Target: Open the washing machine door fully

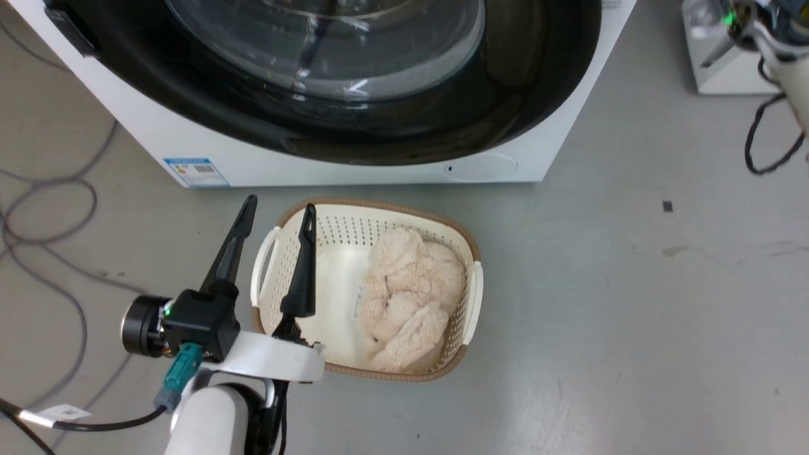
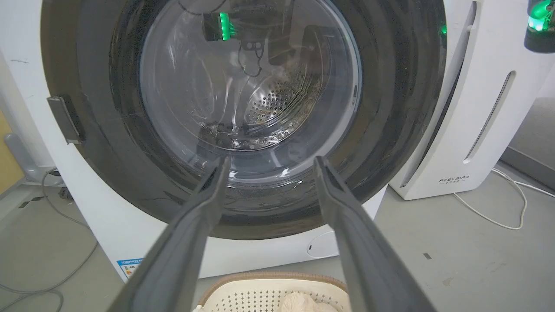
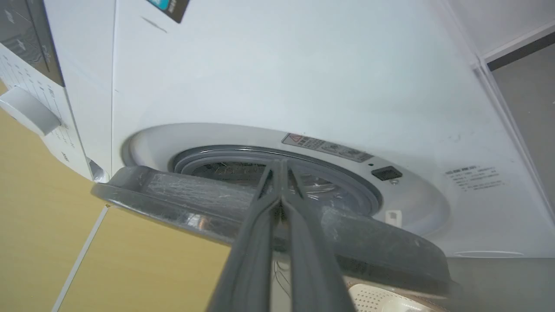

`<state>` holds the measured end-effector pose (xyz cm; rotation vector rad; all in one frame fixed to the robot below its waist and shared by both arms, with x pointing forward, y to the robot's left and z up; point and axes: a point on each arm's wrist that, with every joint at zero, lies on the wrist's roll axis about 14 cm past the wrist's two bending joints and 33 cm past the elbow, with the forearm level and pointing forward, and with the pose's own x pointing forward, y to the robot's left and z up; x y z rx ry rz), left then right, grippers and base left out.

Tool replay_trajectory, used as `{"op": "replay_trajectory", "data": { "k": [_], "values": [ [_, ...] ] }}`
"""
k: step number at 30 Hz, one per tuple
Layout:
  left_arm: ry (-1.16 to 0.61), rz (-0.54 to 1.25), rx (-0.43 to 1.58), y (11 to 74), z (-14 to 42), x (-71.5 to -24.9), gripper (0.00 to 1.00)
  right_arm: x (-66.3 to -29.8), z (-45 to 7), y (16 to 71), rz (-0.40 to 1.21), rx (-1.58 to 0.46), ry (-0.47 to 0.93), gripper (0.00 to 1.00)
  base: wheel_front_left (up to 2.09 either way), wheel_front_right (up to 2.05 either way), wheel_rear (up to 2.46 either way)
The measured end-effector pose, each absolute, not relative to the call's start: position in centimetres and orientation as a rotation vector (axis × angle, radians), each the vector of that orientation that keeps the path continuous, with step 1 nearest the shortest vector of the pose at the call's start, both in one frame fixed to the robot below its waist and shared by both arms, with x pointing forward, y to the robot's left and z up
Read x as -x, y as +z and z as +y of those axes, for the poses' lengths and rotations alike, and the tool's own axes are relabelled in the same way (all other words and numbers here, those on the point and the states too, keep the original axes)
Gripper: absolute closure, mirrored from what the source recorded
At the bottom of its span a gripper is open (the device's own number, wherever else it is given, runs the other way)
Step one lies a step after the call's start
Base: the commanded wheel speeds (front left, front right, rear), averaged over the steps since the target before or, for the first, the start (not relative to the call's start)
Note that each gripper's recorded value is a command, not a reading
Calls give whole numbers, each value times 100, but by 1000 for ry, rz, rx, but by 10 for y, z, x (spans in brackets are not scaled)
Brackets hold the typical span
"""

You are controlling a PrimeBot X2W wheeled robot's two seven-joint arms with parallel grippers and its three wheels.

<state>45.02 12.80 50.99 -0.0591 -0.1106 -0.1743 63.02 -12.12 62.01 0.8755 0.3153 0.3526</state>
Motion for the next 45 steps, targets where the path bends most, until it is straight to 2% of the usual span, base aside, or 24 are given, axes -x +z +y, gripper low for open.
{"op": "replay_trajectory", "data": {
  "k": [11,21,35,45],
  "values": [
    [-188,-104,83,497,124,-463,0,-651,-103,606,437,-829,372,100,0,0,0],
    [-200,-108,96,491,120,-471,0,-654,-87,599,570,-776,428,100,0,0,0],
    [-207,-128,107,500,118,-470,0,-627,-58,582,689,-709,544,100,0,0,0],
    [-202,-144,100,510,119,-463,0,-592,-50,560,804,-709,598,100,0,0,0]
  ]
}}
